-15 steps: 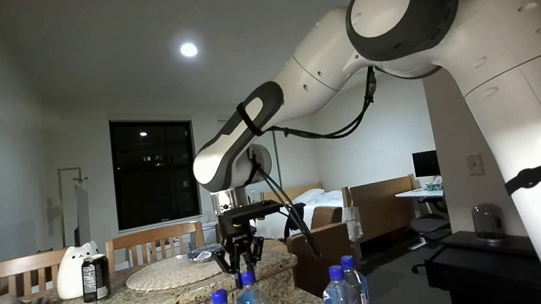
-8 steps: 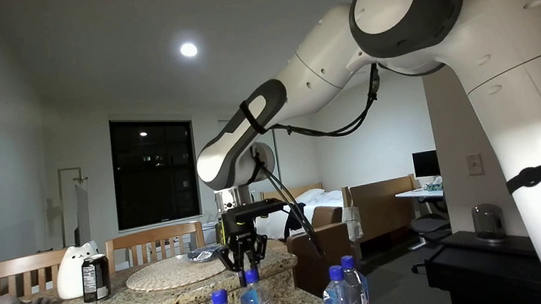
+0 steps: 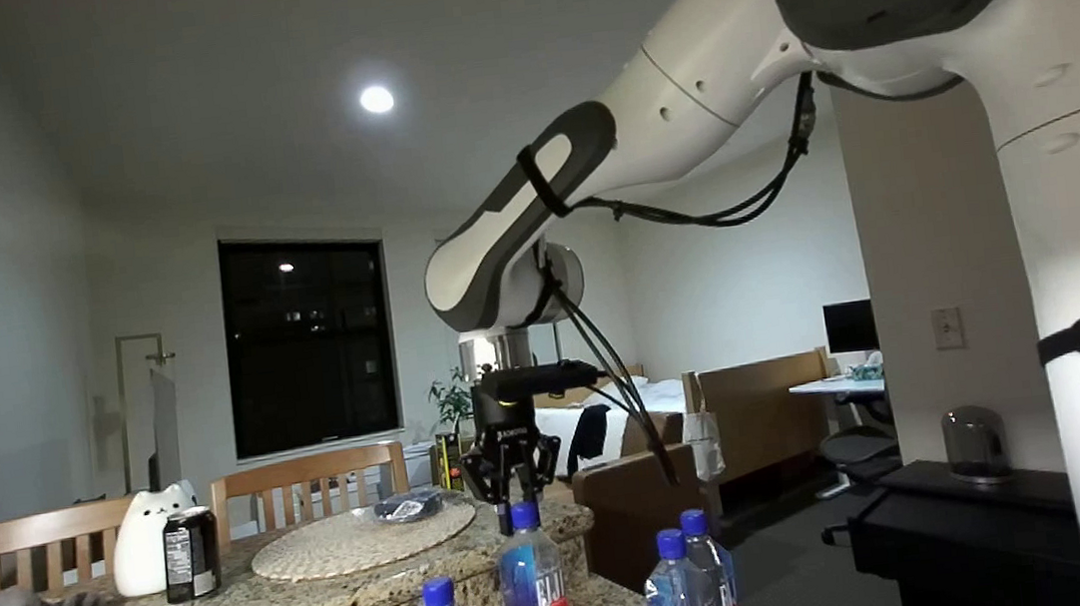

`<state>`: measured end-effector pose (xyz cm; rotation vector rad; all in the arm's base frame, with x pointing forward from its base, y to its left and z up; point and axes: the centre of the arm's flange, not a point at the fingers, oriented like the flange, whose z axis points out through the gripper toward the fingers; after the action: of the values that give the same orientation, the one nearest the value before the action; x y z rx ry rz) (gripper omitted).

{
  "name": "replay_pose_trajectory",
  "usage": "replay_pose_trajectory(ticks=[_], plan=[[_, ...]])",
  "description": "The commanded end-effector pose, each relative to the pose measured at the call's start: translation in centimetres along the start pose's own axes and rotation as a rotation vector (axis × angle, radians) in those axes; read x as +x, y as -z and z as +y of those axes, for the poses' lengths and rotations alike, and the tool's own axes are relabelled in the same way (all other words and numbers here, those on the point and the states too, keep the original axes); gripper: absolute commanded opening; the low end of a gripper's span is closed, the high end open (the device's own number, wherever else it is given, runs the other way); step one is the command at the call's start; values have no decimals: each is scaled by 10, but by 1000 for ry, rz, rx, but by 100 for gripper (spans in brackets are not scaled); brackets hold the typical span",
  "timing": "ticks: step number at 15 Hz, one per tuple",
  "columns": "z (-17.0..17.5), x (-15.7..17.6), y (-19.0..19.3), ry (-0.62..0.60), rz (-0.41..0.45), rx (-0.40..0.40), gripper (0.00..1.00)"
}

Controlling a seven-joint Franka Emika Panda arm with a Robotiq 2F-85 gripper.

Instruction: Move the water bottles forward

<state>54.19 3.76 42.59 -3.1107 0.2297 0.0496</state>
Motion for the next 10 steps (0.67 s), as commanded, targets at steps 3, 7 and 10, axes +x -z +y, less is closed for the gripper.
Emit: replay_pose_trajectory(ticks=[3, 7, 10], plan=[[34, -62, 19, 2, -35, 39, 14], [46, -85, 18, 84, -101, 28, 14], [38, -73, 13, 56, -98, 18, 33]])
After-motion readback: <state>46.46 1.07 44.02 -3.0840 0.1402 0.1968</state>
